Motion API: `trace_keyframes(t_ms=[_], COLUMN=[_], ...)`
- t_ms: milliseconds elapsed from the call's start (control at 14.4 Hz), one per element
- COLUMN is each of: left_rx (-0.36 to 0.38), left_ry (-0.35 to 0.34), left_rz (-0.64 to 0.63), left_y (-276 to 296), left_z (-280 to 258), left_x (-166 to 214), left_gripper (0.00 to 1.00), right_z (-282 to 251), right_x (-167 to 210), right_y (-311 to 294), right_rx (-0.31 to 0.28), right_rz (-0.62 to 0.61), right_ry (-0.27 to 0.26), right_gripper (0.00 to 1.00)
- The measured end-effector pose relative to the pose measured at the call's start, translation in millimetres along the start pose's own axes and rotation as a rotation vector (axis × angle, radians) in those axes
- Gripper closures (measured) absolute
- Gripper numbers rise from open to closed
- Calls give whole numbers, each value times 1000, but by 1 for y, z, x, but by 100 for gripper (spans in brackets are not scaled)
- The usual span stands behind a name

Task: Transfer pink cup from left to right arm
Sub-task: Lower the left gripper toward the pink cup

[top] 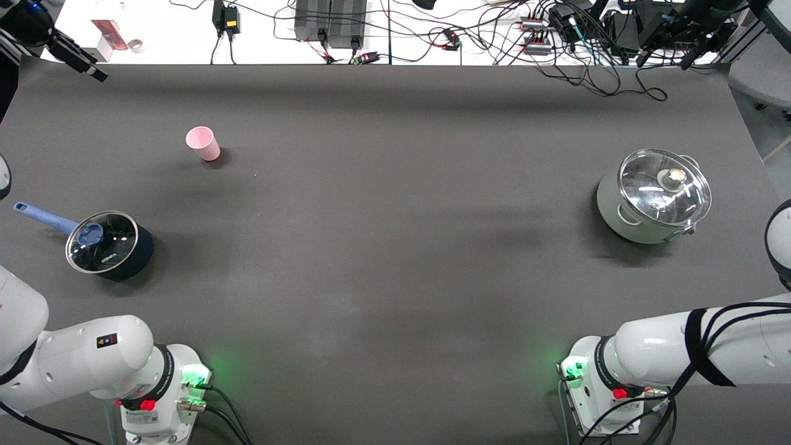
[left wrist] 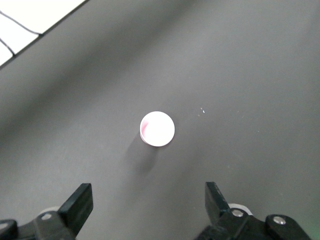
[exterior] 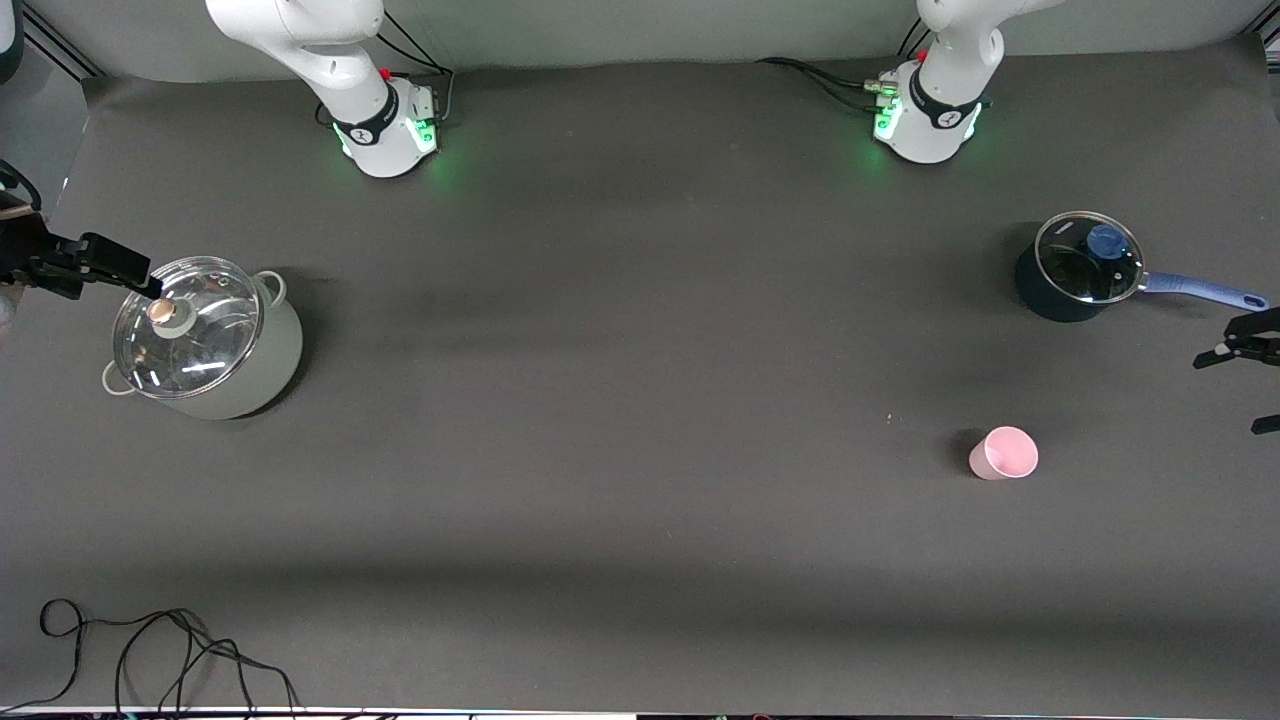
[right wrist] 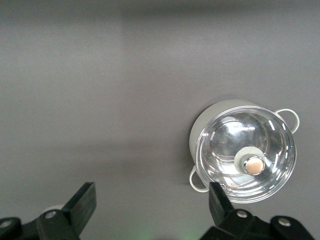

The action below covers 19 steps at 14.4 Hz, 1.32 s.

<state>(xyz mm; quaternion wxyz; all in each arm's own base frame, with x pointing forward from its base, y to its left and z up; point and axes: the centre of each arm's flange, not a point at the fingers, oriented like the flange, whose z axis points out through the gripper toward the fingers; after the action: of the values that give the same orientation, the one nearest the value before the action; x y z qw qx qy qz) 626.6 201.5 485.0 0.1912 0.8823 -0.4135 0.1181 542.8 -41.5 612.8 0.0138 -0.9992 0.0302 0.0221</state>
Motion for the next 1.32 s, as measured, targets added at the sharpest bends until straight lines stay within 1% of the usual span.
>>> trace_keyframes(t_ms=[277, 416, 624, 970, 1178, 1317], left_rx=[-82, -110, -141, -155, -149, -125], left_ry=[170, 253, 355, 543, 628, 679], left_rz=[111, 164, 248, 369, 437, 483], left_y=[-39, -56, -78, -96, -94, -92], left_z=[25, 51, 98, 181, 227, 253], left_x=[-66, -88, -117, -160, -185, -200], left_gripper=[0, 0, 0, 0, 0, 0], right_z=[0, 0, 0, 0, 0, 0], right_x=[0, 0, 0, 0, 0, 0], right_y=[0, 0, 0, 0, 0, 0], right_rx=[0, 0, 0, 0, 0, 0], right_rz=[0, 0, 0, 0, 0, 0], right_ry=[0, 0, -1, -1, -1, -1], right_gripper=[0, 0, 0, 0, 0, 0])
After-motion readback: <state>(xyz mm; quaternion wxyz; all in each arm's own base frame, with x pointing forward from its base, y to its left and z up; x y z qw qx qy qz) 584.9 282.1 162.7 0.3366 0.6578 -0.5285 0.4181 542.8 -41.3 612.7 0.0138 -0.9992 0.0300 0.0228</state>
